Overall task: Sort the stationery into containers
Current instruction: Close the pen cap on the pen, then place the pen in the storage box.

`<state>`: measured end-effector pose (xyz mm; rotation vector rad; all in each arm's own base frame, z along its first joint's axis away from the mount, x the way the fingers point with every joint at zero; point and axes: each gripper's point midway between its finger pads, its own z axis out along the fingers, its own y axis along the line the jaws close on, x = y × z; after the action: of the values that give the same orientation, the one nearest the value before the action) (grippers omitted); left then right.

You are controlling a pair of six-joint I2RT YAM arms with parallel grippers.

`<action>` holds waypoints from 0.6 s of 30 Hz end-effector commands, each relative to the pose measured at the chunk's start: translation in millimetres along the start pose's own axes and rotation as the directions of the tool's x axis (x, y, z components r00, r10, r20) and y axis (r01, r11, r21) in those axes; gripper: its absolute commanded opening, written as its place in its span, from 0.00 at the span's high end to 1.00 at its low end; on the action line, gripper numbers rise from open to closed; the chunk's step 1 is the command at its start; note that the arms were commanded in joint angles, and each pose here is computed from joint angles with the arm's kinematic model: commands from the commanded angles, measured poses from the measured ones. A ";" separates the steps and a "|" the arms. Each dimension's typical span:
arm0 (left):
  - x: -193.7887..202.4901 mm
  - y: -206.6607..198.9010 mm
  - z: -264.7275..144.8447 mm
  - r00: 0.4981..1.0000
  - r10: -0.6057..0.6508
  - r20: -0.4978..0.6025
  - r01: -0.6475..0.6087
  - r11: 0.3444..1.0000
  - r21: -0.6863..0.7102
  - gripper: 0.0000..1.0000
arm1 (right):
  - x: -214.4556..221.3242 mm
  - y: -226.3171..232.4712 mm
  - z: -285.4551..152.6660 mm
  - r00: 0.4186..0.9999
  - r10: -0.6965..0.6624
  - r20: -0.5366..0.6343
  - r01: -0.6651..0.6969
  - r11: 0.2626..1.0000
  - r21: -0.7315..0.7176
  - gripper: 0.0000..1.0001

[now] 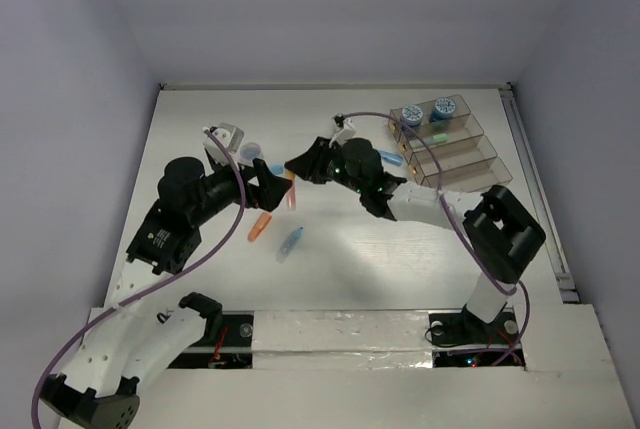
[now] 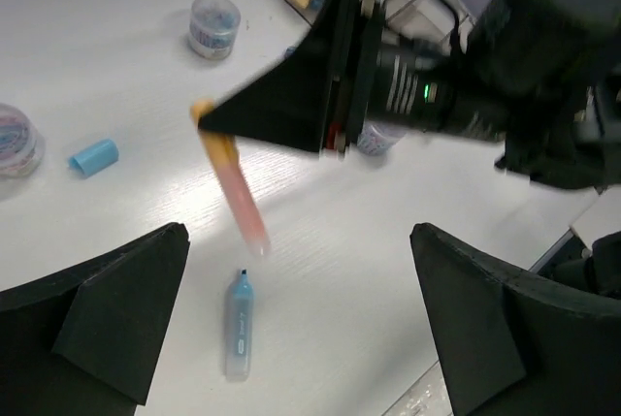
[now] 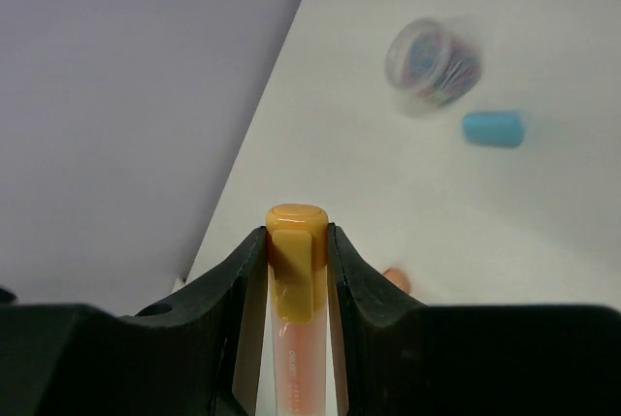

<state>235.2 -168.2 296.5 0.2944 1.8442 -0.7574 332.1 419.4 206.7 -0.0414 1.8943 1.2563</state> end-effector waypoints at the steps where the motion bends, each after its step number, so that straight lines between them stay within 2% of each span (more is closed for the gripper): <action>1: 7.2 0.0 -0.7 0.999 0.044 0.000 -0.044 0.999 0.024 0.01 | -78.4 -2.6 6.3 0.989 0.023 0.144 -0.022 1.000 -0.004 1.00; 4: 9.6 4.4 -6.1 0.998 0.064 0.005 -0.064 0.998 0.000 0.01 | -112.7 -25.5 -6.9 0.976 0.009 0.220 -0.023 0.998 0.058 1.00; 7: 10.1 3.9 -10.4 0.997 0.064 0.044 -0.064 0.998 0.003 0.01 | -154.4 -79.8 -42.9 0.945 -0.048 0.323 -0.027 0.974 0.225 1.00; 12: 23.1 3.0 -7.5 0.995 0.048 0.085 -0.052 0.998 0.043 0.01 | -218.1 -181.4 -127.2 0.865 -0.137 0.482 -0.122 0.875 0.469 1.00; 15: 32.6 6.8 -1.5 0.998 0.034 0.055 -0.037 0.999 0.040 0.01 | -243.9 -223.3 -173.8 0.810 -0.160 0.564 -0.215 0.814 0.540 1.00; 18: 30.9 3.7 -3.7 0.997 0.038 0.070 -0.042 0.998 0.055 0.01 | -257.1 -245.4 -197.3 0.769 -0.175 0.615 -0.277 0.776 0.567 1.00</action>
<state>219.1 -162.4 248.5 0.3256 1.8417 -0.7513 486.1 70.5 210.2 0.6690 1.6592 0.5446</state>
